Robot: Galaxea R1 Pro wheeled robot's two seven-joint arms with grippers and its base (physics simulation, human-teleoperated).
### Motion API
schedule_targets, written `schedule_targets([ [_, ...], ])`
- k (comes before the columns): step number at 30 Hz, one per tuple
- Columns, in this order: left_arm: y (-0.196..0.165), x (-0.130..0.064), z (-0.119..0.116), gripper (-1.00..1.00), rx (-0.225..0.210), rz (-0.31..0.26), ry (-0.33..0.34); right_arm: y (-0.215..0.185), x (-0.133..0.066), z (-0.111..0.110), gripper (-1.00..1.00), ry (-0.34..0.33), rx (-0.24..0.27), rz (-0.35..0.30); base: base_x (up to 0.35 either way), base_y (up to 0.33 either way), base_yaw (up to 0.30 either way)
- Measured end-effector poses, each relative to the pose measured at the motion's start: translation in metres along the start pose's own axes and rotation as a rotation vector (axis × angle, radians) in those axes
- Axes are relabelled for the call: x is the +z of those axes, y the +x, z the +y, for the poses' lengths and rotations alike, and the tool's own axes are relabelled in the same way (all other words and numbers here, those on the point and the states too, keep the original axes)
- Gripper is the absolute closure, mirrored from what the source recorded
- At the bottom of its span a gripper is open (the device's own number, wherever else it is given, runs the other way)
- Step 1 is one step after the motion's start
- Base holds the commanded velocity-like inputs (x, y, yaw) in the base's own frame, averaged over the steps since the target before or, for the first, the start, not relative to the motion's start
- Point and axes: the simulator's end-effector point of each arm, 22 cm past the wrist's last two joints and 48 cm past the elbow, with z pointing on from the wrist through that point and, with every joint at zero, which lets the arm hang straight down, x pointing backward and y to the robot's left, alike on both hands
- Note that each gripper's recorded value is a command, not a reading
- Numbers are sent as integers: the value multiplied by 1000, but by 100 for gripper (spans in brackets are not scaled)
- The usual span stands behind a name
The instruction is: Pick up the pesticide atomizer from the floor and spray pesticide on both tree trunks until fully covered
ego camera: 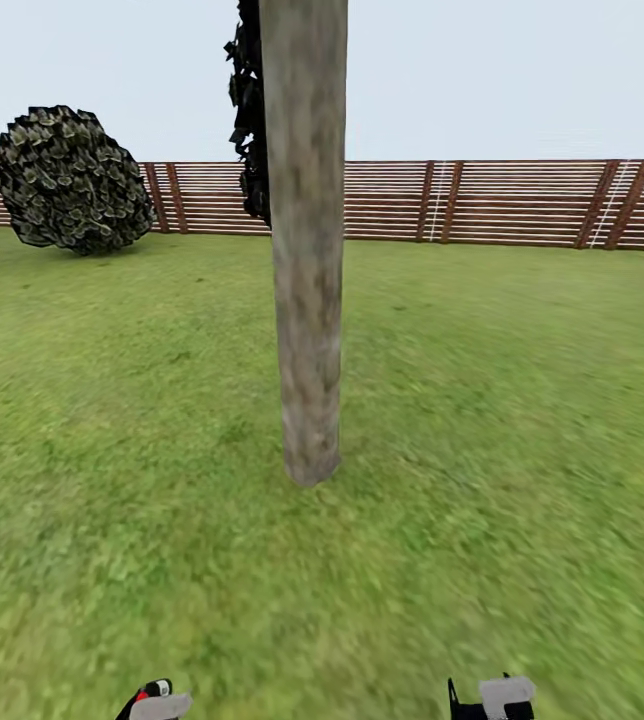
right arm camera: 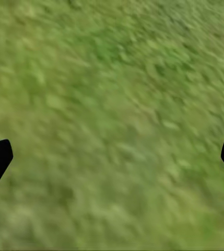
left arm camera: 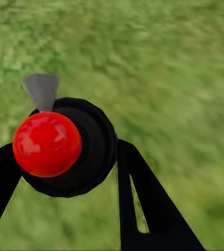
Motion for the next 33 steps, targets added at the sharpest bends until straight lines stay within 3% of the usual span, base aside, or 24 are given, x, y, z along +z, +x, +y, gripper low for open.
schedule_targets([
  [4, -1, 1, -7, 100, 23, 1, 32, -20, 6, -1, -100, -15, -12, -44, 327, -102, 0],
  [8, -8, 3, -39, 100, 118, -9, 186, -44, 9, 27, -100, -157, -89, -100, 327, -102, 0],
  [9, -14, 5, -57, 100, 196, -8, 287, -52, 10, 42, -100, -229, -134, -115, 325, -101, 0],
  [10, -19, 9, -80, 100, 323, 23, 438, -66, 10, 65, -100, -345, -221, -126, 314, -100, 0],
  [11, -26, 13, -90, 100, 370, 50, 507, -72, 11, 79, -100, -418, -285, -121, 286, -78, 0],
  [14, -31, 15, -101, 100, 440, 131, 629, -90, 17, 102, -100, -553, -415, -104, 215, -36, 0],
  [15, -32, 15, -101, 100, 454, 142, 652, -94, 18, 105, -100, -573, -434, -104, 98, -13, 0],
  [17, -41, 9, -101, 100, 514, 183, 781, -117, 21, 117, -100, -667, -494, -109, 57, -8, 0],
  [18, -43, 7, -102, 100, 525, 191, 811, -120, 21, 120, -100, -688, -503, -110, 26, -3, 0],
  [20, -58, -2, -103, 100, 556, 212, 931, -133, 16, 132, -100, -781, -532, -110, 14, -2, 0],
  [22, -73, -3, -99, 100, 573, 212, 979, -141, 12, 139, -100, -844, -548, -111, 4, -1, 0],
  [23, -91, -9, -99, 100, 600, 213, 1053, -156, 3, 154, -100, -925, -564, -122, 0, 0, 0],
  [26, -97, -20, -102, 100, 652, 232, 1131, -167, -2, 172, -100, -964, -561, -128, 0, 0, 0],
  [29, -101, -25, -104, 100, 714, 243, 1168, -173, -8, 191, -100, -989, -542, -120, 0, 0, 0],
  [33, -101, -28, -106, 100, 737, 249, 1187, -175, -11, 199, -100, -999, -534, -120, 0, 0, 0],
])
